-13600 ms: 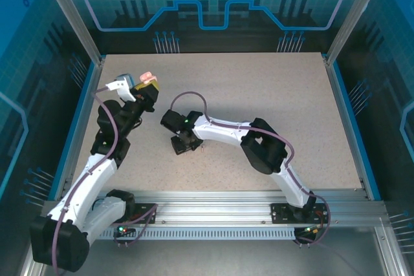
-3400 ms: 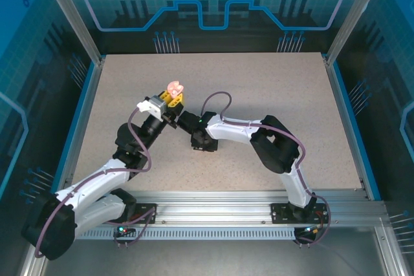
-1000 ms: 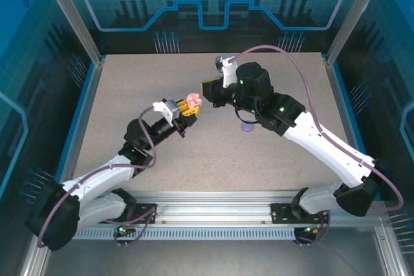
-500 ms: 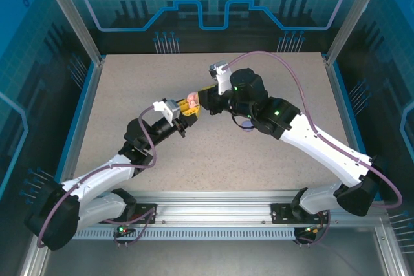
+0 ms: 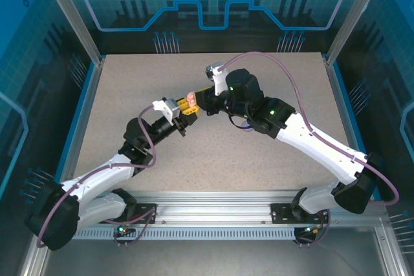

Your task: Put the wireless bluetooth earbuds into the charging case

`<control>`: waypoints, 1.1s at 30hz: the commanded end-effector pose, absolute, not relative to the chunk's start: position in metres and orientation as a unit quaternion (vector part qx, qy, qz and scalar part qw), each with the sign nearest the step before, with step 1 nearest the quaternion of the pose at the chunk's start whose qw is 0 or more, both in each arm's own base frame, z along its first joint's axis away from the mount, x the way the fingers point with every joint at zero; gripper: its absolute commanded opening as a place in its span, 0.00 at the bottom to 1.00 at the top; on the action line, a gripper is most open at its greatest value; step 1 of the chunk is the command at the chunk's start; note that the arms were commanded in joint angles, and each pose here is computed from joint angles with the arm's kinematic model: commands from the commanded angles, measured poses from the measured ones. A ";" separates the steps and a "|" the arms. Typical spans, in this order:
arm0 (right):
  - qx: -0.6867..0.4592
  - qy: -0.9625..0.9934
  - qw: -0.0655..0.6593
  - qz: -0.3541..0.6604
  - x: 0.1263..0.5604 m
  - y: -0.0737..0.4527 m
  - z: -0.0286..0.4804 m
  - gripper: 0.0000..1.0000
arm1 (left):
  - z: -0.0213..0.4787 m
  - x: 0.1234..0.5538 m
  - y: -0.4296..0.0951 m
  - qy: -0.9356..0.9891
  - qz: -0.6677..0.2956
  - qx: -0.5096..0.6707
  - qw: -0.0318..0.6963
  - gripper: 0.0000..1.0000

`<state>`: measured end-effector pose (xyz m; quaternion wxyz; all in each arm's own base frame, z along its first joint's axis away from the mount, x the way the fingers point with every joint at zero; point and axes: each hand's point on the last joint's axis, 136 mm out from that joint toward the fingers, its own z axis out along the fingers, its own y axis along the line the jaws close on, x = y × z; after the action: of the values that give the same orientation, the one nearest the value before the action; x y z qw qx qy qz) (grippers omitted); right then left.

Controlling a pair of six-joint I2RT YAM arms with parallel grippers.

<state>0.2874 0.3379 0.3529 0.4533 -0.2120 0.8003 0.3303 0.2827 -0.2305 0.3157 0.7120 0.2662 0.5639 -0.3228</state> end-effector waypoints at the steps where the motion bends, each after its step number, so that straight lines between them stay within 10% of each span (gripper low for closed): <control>1: -0.216 0.801 0.449 0.331 0.284 0.343 0.348 0.19 | 0.343 0.277 -0.232 0.528 -0.322 0.276 0.736 0.00; 33: -0.231 0.804 0.442 0.323 0.276 0.341 0.346 0.27 | 0.347 0.280 -0.231 0.528 -0.306 0.280 0.741 0.00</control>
<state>0.2869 0.3346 0.3441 0.4500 -0.2145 0.8058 0.3197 0.2841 -0.2319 0.3173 0.7136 0.2770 0.5632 -0.3113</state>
